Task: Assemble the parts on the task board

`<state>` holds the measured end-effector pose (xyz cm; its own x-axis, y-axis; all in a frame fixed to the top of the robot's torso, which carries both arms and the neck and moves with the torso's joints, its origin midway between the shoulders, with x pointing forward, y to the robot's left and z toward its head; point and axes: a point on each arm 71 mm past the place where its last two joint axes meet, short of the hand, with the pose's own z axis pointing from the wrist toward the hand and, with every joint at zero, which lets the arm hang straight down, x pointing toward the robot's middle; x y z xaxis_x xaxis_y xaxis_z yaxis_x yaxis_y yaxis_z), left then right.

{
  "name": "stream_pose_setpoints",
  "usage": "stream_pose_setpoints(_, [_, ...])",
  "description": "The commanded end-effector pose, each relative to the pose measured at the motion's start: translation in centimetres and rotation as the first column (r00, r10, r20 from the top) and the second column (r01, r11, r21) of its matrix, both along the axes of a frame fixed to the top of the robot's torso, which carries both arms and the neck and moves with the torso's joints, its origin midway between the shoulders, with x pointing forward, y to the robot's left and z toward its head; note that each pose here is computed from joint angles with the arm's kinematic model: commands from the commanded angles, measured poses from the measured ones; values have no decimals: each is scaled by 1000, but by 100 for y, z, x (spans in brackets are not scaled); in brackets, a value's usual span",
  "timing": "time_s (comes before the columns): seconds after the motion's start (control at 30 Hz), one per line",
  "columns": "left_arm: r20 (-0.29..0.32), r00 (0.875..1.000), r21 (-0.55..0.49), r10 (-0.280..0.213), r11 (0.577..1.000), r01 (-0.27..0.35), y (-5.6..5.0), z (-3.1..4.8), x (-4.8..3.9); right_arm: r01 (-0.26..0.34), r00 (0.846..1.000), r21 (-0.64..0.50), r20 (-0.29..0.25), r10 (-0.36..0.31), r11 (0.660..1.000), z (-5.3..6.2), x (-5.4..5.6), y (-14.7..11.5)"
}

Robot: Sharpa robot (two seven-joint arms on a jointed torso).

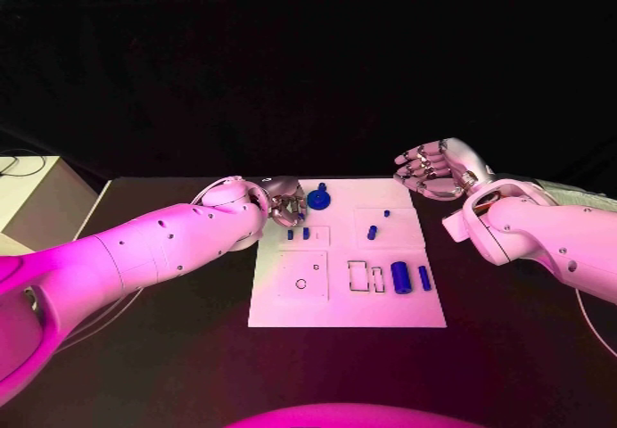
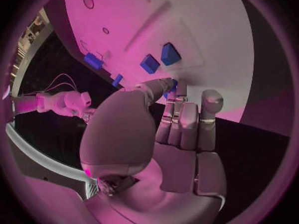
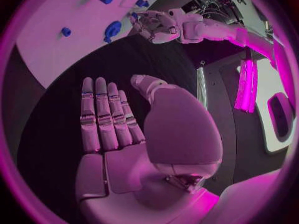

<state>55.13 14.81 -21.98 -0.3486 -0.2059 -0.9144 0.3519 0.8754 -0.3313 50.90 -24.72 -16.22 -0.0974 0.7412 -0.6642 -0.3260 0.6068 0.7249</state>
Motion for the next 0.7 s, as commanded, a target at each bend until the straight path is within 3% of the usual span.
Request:
stream_pose_setpoints(0.03, [-22, 1000, 13, -21, 1000, 22, -21, -66, -34, -18, 1000, -1, 5, 18, 1000, 3, -4, 16])
stream_pose_setpoints(0.7, [34, 999, -22, -10, 1000, 11, 52, -23, -34, -9, 1000, -1, 11, 9, 1000, 4, -1, 0])
